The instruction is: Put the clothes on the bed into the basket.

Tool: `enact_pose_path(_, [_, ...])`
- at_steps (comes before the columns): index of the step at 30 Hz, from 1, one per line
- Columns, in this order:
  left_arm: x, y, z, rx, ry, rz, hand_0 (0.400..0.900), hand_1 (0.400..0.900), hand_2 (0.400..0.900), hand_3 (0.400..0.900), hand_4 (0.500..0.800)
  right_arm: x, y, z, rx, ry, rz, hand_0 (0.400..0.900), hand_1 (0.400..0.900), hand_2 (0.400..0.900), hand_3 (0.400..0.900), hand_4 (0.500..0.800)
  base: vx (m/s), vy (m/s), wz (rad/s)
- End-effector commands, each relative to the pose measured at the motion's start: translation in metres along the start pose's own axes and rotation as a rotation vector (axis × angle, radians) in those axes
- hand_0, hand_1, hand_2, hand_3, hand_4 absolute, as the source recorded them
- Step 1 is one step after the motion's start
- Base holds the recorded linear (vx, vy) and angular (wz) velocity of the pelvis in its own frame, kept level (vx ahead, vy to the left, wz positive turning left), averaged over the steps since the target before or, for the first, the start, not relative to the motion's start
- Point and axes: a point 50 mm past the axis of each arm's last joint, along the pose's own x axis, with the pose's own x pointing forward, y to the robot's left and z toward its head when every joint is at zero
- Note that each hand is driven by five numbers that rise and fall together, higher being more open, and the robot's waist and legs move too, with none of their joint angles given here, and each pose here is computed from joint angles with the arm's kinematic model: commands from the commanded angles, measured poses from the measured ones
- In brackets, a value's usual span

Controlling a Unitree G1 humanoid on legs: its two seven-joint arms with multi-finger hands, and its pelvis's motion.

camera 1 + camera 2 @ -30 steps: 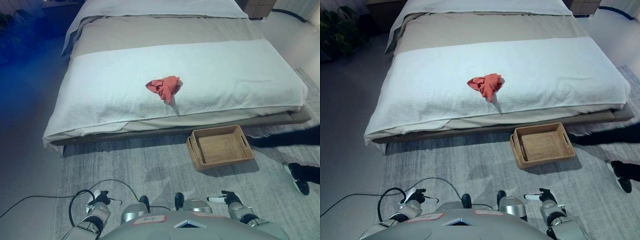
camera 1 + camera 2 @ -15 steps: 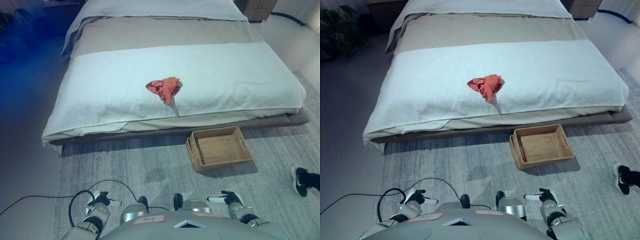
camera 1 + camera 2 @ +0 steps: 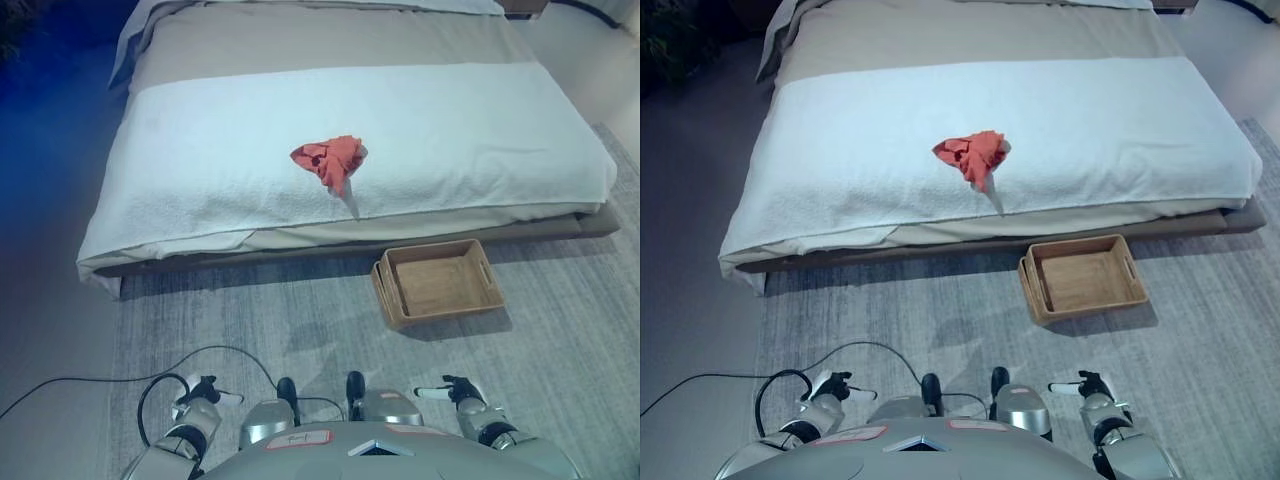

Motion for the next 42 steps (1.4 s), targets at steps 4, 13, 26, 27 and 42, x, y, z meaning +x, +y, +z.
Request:
enact_pose_path(4, [0.006, 0.03, 0.002, 0.02, 0.006, 0.106, 0.9, 0.9, 0.9, 0.9, 0.8, 0.003, -0.021, -0.003, 0.071, 0.021, -0.072, 0.9, 0.9, 0.9, 0.9, 0.8, 0.283, 0.079, 0.3])
enact_pose_path(13, [0.005, 0.022, 0.01, 0.077, -0.027, 0.073, 0.9, 0.9, 0.9, 0.9, 0.8, 0.002, -0.027, -0.023, 0.078, 0.067, -0.088, 0.9, 0.9, 0.9, 0.9, 0.8, 0.504, -0.089, 0.39])
enact_pose_path(26, [0.003, 0.019, 0.013, 0.036, -0.042, 0.103, 0.9, 0.9, 0.9, 0.9, 0.8, 0.003, -0.041, 0.026, 0.102, -0.105, -0.132, 0.9, 0.9, 0.9, 0.9, 0.8, 0.441, -0.204, -0.03])
enact_pose_path(27, [0.003, 0.018, 0.009, 0.031, -0.029, 0.102, 0.9, 0.9, 0.9, 0.9, 0.8, 0.003, -0.039, 0.028, 0.097, -0.114, -0.126, 0.9, 0.9, 0.9, 0.9, 0.8, 0.436, -0.045, -0.29])
enact_pose_path(42, [0.001, 0.012, -0.032, 0.023, 0.105, 0.08, 0.9, 0.9, 0.9, 0.9, 0.8, 0.002, -0.026, 0.015, 0.044, -0.088, -0.074, 0.9, 0.9, 0.9, 0.9, 0.8, 0.585, 0.177, -0.34])
